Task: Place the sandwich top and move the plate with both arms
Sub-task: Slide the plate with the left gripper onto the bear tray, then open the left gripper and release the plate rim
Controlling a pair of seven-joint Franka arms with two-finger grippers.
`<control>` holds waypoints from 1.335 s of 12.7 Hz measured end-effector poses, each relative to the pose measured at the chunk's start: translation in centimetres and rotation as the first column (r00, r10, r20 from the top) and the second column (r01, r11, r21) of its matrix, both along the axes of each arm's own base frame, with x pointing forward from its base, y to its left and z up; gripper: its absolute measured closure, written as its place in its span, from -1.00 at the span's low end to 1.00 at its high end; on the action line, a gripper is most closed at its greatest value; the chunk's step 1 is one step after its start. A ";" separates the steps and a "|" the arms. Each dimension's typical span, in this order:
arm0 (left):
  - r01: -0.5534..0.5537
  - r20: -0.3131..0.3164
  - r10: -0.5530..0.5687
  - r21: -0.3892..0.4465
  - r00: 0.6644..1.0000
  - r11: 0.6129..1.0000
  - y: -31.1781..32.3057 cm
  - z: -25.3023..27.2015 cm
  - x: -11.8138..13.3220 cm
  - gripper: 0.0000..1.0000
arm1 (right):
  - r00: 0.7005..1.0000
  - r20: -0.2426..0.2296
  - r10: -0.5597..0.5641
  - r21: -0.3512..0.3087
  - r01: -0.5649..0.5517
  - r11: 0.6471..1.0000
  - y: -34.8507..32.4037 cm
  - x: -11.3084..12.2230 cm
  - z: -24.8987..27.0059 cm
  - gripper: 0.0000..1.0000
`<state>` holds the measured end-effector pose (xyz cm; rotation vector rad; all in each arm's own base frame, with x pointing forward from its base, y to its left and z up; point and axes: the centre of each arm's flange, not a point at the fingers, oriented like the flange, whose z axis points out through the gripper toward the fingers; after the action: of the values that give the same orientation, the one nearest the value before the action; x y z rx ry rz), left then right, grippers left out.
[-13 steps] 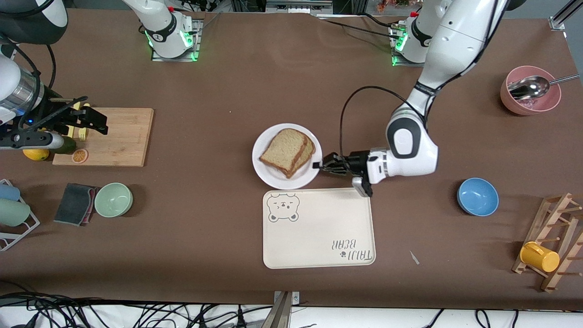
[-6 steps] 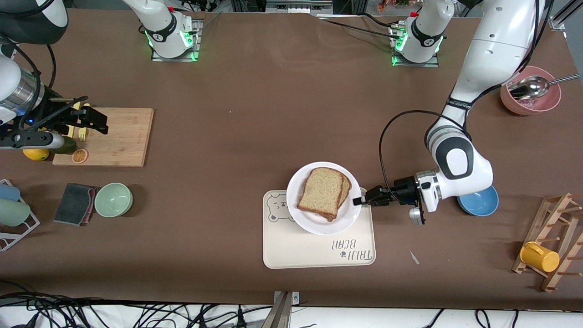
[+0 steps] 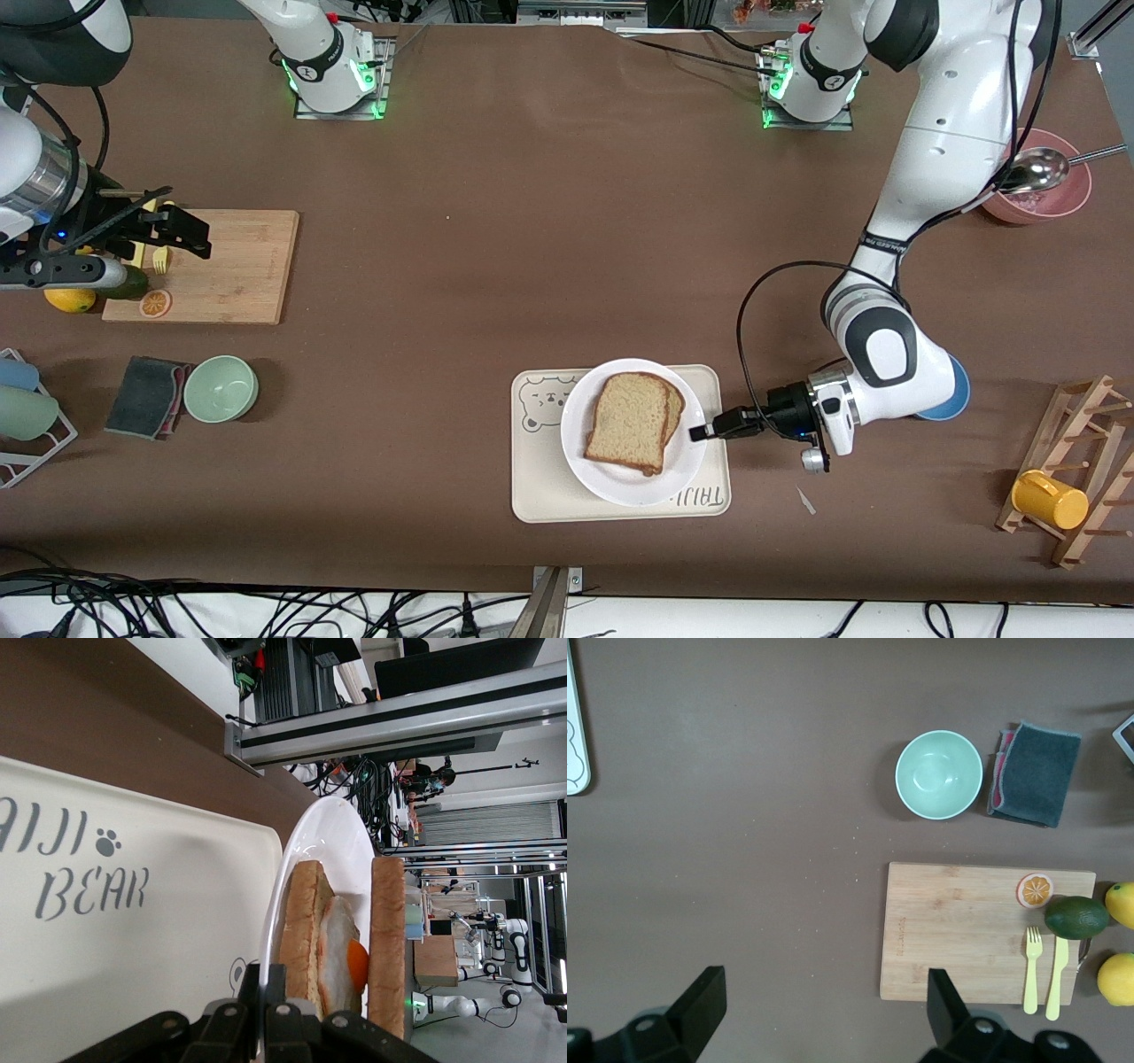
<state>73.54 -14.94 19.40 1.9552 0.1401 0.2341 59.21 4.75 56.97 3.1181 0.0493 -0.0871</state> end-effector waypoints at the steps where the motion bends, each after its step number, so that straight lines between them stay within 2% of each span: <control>1: -0.016 0.003 0.016 0.010 1.000 1.000 0.1 -0.9 0.5 0.90 | 1.000 -0.001 0.000 0.000 0.000 1.000 0.0 0.0 0.0 -1.00; 4: -0.038 -0.001 0.038 0.038 0.999 0.999 -0.8 -3.3 0.8 0.90 | 1.000 -0.001 0.000 0.000 0.000 1.000 0.0 0.0 0.0 -1.00; 13: -0.020 -0.041 0.023 0.059 0.999 0.998 -1.9 -8.2 -0.5 0.90 | 1.000 -0.002 0.022 0.001 -0.022 1.000 -0.1 0.0 0.0 -1.00; 17: -0.014 -0.038 0.016 0.060 0.999 0.998 -2.3 -8.4 -0.6 0.90 | 1.000 -0.002 0.020 -0.001 -0.020 1.000 -0.4 0.0 0.0 -1.00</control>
<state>72.95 -17.19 10.96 2.0196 0.1751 0.2126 59.22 4.40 56.97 3.1162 0.0805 -0.0892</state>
